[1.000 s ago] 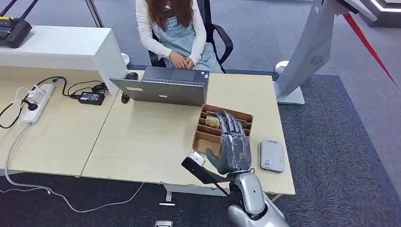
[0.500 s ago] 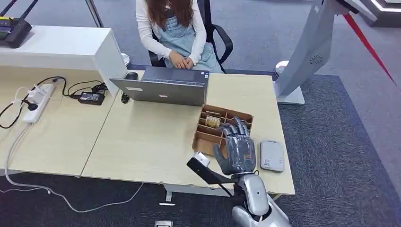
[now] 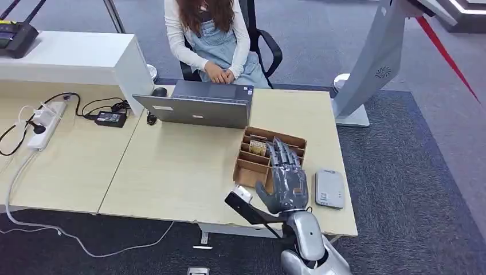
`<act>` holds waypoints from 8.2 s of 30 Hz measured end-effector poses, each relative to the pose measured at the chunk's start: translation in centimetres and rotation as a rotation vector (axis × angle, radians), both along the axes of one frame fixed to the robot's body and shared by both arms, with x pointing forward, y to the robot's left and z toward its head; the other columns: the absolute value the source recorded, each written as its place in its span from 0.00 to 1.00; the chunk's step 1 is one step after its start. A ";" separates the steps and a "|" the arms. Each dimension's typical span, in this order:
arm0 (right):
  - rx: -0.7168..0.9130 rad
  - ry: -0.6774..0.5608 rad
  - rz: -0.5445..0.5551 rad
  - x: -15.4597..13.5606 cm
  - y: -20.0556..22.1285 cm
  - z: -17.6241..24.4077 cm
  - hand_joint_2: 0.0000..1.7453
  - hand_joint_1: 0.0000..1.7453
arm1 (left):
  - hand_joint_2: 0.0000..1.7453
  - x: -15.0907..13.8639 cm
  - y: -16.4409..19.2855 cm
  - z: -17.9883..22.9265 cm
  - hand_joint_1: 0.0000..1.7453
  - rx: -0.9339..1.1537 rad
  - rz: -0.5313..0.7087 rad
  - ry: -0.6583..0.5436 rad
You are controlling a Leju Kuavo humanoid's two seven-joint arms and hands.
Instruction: Pass the card to the sensor for recognition and then transmit it.
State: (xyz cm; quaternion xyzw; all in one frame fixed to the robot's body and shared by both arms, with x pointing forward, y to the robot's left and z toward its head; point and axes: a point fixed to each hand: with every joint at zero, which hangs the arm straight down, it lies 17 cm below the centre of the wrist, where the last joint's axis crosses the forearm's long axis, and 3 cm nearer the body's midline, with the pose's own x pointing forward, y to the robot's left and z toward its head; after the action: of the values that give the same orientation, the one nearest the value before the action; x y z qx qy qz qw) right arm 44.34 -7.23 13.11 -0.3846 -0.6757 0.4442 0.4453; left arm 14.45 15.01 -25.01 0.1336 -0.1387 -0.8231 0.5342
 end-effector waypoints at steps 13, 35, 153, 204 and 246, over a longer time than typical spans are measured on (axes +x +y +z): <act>-0.022 0.022 0.005 0.0 0.8 -0.6 1.00 0.50 | 0.00 0.0 0.0 0.0 0.00 0.003 -0.009 0.003; -0.075 0.071 -0.026 0.6 0.1 -2.9 1.00 0.46 | 0.00 -0.1 -0.1 0.0 0.00 0.003 -0.019 0.006; -0.234 0.130 -0.100 6.5 -6.9 -7.2 1.00 1.00 | 0.00 0.1 0.0 0.1 0.00 0.029 -0.068 0.007; 0.358 -0.703 0.139 -6.9 1.3 27.5 1.00 1.00 | 0.00 -0.2 -0.8 0.0 0.00 -0.025 -0.044 0.021; 0.074 -0.165 0.193 4.2 19.3 19.3 1.00 1.00 | 0.00 -1.2 -2.8 0.2 0.00 -0.107 -0.108 0.082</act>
State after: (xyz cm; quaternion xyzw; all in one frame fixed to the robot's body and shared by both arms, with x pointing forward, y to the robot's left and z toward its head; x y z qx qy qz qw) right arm 48.52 12.10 32.45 -0.3362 -0.7597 0.4268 0.3573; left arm 13.25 12.24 -24.85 0.0634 -0.1674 -0.8470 0.5005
